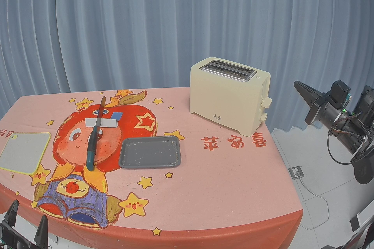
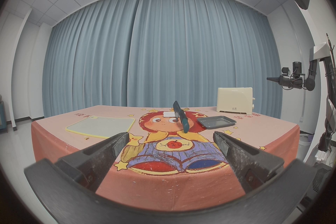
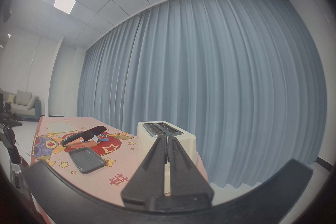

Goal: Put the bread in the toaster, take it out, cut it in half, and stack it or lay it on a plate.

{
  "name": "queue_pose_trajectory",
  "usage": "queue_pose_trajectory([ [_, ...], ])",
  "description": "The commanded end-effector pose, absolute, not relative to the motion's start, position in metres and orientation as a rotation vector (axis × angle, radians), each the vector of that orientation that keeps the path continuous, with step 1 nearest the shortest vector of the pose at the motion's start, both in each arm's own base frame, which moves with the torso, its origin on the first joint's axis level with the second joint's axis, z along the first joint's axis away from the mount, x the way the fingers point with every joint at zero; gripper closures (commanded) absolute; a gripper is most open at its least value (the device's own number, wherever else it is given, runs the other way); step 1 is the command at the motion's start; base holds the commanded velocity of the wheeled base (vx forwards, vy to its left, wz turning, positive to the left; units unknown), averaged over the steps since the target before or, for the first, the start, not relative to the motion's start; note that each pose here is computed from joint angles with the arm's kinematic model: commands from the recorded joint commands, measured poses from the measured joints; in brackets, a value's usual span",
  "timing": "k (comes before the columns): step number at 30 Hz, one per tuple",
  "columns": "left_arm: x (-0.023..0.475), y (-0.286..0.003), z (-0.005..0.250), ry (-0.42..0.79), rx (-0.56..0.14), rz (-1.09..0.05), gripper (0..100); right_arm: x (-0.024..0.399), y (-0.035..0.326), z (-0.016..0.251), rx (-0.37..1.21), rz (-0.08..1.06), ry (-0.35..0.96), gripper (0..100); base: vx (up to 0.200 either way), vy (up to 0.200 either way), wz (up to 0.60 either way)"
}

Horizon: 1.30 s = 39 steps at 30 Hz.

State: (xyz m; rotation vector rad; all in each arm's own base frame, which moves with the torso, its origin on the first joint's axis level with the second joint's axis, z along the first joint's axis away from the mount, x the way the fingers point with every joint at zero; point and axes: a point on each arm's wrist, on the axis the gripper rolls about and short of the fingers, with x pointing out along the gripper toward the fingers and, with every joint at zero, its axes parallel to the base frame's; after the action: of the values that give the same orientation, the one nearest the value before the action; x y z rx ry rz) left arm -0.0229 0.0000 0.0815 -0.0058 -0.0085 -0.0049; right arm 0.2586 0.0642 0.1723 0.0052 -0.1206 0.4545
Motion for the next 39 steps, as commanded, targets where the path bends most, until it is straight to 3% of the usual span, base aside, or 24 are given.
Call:
queue_pose_trajectory([
  [1,-0.0227,0.0,0.0763,-0.006,-0.006,-0.005,0,0.2594,0.0648,0.1718,0.004,0.457,-0.12,100,0.0,0.0,0.0],
  [39,-0.0227,0.0,0.0763,-0.006,-0.006,-0.005,0,0.2598,0.0658,0.1657,-0.009,0.462,-0.097,100,0.0,0.0,0.0],
])
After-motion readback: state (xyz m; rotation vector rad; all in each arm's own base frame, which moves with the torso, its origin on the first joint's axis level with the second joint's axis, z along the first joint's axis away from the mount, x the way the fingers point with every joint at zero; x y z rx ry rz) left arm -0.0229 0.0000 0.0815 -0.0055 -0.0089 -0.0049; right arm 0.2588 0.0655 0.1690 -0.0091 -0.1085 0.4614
